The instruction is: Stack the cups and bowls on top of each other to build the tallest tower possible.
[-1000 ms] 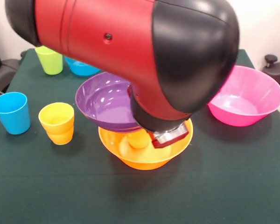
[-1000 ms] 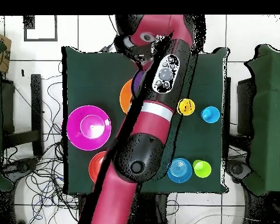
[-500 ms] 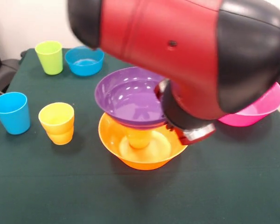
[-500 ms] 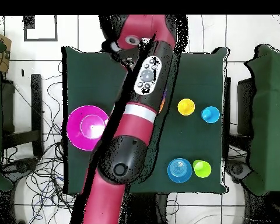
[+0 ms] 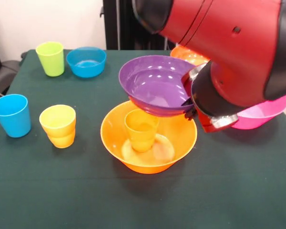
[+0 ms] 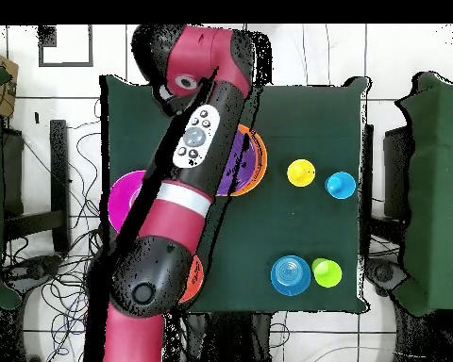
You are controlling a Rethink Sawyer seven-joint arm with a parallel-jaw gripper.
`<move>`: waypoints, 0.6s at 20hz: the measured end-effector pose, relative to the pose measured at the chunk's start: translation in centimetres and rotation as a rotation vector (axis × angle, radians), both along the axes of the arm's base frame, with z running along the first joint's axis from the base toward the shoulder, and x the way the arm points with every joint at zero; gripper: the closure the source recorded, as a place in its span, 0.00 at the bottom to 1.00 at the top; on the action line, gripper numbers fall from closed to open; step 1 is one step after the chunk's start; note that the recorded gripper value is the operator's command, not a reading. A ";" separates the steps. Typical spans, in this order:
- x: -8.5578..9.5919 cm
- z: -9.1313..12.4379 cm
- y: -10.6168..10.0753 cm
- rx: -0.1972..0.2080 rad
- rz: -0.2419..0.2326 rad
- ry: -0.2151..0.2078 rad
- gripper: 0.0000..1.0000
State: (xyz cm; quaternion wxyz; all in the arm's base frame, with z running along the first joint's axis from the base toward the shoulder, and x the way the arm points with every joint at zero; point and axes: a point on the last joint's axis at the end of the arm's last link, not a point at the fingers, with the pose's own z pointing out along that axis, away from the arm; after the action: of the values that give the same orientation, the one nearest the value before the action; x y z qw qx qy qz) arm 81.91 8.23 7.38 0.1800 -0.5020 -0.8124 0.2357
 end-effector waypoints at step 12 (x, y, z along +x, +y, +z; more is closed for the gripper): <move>0.6 1.2 -3.3 -0.019 -0.009 -0.081 1.00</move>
State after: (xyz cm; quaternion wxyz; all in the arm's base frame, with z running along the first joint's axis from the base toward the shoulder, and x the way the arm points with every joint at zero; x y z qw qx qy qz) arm 82.47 4.90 8.62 0.1434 -0.5164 -0.8146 0.2220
